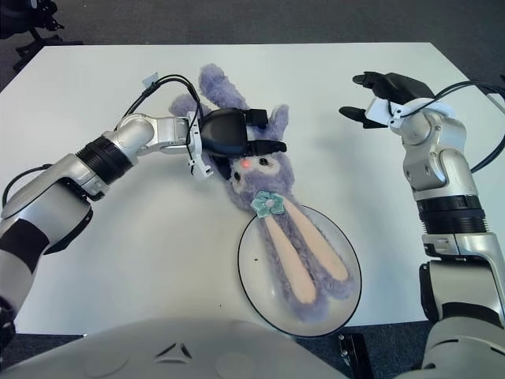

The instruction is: Put the doll into the plate.

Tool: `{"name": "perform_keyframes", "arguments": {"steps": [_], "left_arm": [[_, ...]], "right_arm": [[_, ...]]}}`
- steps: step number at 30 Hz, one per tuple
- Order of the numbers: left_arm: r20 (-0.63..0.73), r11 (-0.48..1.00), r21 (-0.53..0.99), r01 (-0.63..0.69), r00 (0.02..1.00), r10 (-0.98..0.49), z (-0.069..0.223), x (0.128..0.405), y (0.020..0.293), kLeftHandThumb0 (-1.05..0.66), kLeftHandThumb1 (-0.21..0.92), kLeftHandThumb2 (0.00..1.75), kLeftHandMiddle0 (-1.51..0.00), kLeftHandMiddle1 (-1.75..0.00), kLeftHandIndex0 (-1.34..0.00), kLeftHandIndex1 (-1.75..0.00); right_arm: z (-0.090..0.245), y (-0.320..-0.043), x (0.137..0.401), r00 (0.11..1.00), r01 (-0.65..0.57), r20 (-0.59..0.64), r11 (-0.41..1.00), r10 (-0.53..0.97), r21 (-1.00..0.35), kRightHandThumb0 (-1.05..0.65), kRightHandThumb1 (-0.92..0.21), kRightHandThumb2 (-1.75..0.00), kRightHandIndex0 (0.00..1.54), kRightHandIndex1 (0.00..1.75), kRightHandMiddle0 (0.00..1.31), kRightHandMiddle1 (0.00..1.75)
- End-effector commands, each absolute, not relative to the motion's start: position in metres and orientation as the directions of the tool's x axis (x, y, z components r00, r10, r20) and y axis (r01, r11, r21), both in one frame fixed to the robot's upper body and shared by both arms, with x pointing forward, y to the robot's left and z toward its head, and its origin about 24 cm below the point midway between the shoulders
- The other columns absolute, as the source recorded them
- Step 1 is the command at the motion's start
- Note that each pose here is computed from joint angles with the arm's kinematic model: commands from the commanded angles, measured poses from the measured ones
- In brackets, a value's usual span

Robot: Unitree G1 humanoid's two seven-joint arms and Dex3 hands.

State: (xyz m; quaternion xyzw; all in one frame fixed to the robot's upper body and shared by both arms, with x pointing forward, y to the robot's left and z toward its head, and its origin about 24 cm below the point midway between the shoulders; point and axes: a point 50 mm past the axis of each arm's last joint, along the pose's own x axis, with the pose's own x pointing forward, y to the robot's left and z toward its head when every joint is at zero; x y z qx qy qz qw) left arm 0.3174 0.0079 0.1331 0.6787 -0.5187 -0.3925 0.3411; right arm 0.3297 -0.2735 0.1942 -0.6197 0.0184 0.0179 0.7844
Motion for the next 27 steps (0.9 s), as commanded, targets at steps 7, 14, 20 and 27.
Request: {"name": "perform_keyframes", "arguments": {"steps": [7,14,20,27], "left_arm": [[-0.271,-0.328,0.854,-0.403,0.192,-0.943,0.11,0.327,0.031,-0.01,0.9,0.28,-0.71,-0.06,-0.46,0.0],[-0.277,-0.329,0.876,-0.353,0.192,-0.942,0.107,0.329,0.032,0.33,0.86,0.39,-0.48,-1.4,-0.47,-0.01],[-0.321,-0.38,0.866,-0.324,0.221,-0.921,0.106,0.334,0.034,0.37,0.67,0.78,-0.42,-1.64,-0.48,-0.01],[-0.358,-0.44,0.834,-0.332,0.281,-0.89,0.103,0.341,0.037,0.16,0.79,0.52,-0.44,-1.54,-0.54,-0.83]], "right_arm": [[0.205,-0.277,0.325,0.999,-0.034,-0.034,0.233,0.004,-0.972,-0.6,-0.92,-0.62,0.66,0.05,0.44,0.03],[0.206,-0.277,0.324,0.999,-0.04,-0.039,0.237,0.008,-0.971,-0.59,-0.92,-0.6,0.69,0.06,0.45,0.04],[0.206,-0.277,0.322,0.998,-0.056,-0.053,0.254,0.02,-0.966,-0.58,-0.92,-0.59,0.7,0.06,0.48,0.05],[0.202,-0.273,0.318,0.997,-0.068,-0.059,0.263,0.042,-0.962,-0.57,-0.92,-0.58,0.73,0.06,0.51,0.06]]}}
